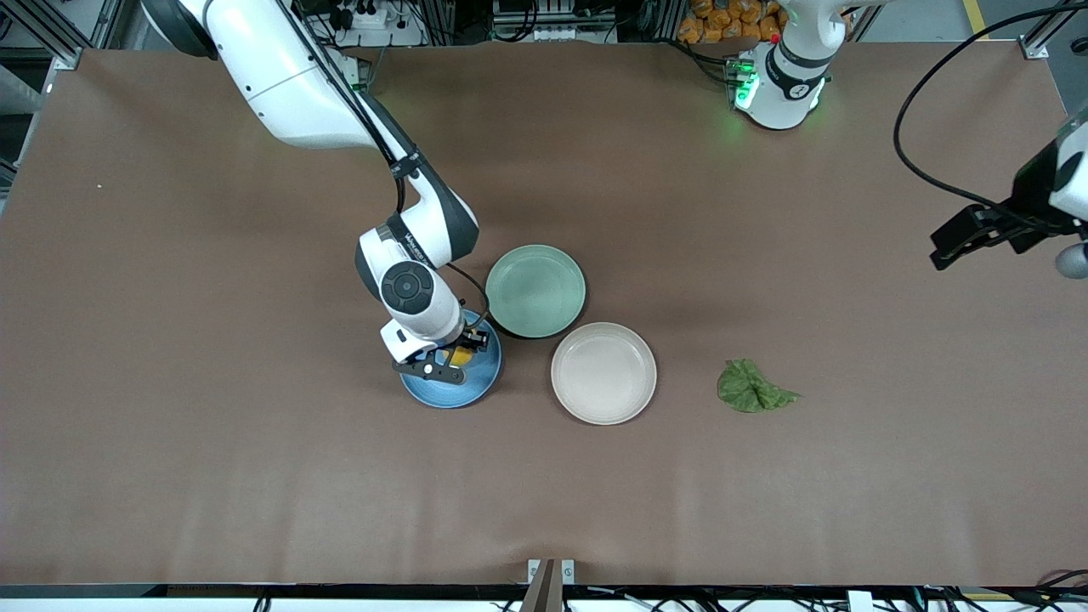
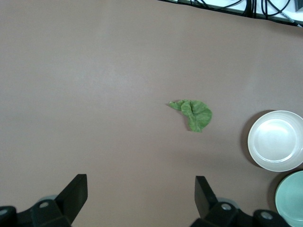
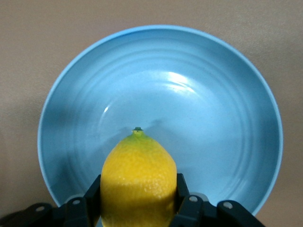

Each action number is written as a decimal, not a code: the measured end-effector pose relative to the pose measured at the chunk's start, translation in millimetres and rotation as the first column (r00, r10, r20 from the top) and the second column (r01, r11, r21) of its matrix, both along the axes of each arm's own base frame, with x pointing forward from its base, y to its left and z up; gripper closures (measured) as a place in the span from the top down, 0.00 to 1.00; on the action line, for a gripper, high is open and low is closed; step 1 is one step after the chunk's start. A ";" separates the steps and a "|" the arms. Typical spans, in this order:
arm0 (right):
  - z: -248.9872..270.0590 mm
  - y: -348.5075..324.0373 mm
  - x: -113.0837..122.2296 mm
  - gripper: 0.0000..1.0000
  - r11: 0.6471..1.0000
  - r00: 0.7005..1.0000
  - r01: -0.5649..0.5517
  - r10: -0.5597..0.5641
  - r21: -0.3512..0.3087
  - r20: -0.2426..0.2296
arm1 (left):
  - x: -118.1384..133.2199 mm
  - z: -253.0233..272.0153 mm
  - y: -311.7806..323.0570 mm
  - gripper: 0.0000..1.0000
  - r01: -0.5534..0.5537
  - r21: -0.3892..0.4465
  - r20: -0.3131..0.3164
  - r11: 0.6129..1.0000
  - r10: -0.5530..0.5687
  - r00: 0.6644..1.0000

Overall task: Pick lemon and lettuce from blue and beige plates
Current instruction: 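Lift the lemon with the right gripper and carry it off the plate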

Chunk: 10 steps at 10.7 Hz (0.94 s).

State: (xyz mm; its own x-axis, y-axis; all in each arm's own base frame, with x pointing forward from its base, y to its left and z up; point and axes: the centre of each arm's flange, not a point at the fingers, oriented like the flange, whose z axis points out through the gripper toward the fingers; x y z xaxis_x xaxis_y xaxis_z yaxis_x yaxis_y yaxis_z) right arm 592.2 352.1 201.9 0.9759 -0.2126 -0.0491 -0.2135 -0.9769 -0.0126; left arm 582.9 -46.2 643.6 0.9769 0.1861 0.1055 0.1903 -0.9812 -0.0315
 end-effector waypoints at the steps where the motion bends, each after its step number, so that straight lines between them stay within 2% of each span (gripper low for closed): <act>1: 0.0 -0.4 0.3 0.62 1.000 1.000 0.001 -0.001 0.000 0.000 | -0.6 0.8 1.3 1.00 0.001 0.000 0.000 1.000 -0.001 1.000; 5: 10.1 -12.0 11.9 0.62 1.000 1.000 0.013 -0.013 -0.007 0.023 | -10.7 7.4 -8.2 1.00 0.015 0.006 -0.019 1.000 -0.015 1.000; 7: 34.7 -45.1 32.8 0.62 1.000 0.999 -0.013 0.014 -0.028 0.038 | -13.5 9.1 -7.4 1.00 0.013 0.008 -0.024 1.000 -0.013 1.000; 10: 86.3 -128.2 64.2 0.62 0.999 0.999 -0.035 0.036 -0.033 0.031 | -13.4 7.4 -5.7 1.00 0.010 0.008 -0.028 1.000 -0.009 1.000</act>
